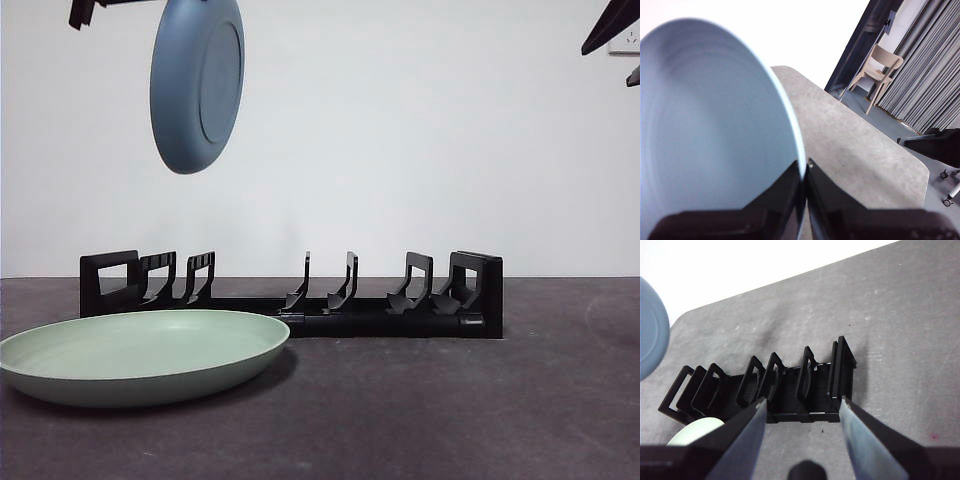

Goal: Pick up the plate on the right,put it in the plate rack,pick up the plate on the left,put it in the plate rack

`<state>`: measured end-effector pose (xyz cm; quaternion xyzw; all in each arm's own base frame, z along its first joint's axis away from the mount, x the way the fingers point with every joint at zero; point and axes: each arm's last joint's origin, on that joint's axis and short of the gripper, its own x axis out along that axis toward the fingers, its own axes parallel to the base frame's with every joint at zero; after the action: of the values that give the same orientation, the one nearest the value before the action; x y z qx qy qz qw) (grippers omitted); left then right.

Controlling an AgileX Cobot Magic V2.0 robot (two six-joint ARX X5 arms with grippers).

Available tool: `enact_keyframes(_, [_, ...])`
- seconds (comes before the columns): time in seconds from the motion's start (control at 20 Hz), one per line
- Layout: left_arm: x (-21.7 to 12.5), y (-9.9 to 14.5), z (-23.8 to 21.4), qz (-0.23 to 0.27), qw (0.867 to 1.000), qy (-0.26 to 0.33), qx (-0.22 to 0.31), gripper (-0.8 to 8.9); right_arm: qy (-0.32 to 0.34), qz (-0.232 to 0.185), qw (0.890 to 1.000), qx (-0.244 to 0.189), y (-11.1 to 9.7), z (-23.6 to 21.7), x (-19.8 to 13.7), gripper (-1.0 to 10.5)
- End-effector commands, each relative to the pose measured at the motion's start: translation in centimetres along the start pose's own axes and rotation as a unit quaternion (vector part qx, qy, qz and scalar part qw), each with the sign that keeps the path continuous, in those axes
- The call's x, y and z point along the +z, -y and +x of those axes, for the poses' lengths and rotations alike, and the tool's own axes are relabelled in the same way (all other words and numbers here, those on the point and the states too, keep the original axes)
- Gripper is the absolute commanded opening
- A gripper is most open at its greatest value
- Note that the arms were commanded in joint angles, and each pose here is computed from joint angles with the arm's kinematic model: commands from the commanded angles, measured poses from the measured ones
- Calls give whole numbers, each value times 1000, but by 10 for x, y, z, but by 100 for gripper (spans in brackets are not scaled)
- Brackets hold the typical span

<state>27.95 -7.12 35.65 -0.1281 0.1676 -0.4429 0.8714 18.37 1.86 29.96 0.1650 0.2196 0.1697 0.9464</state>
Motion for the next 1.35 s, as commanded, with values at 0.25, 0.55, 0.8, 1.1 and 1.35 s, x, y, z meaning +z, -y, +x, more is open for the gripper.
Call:
enact_keyframes(0.25, [-14, -26, 20, -18, 999, -27, 18, -9, 0, 4, 1000, -2, 1, 1, -1, 248])
enact_keyframes(0.55, [-30, -50, 36, -47, 996, -53, 46, -9, -4, 5, 1000, -5, 1, 1, -1, 247])
enact_keyframes(0.8, [-43, -64, 45, -69, 993, -76, 61, -9, 0, 5, 1000, -22, 2, 1, -1, 247])
enact_keyframes(1.1, [-57, -75, 50, -80, 986, -113, 94, -9, 2, 5, 1000, -28, 2, 1, -1, 247])
enact_keyframes(1.35, [-68, -74, 48, -87, 978, -159, 107, 0, 1, 5, 1000, -28, 2, 1, -1, 244])
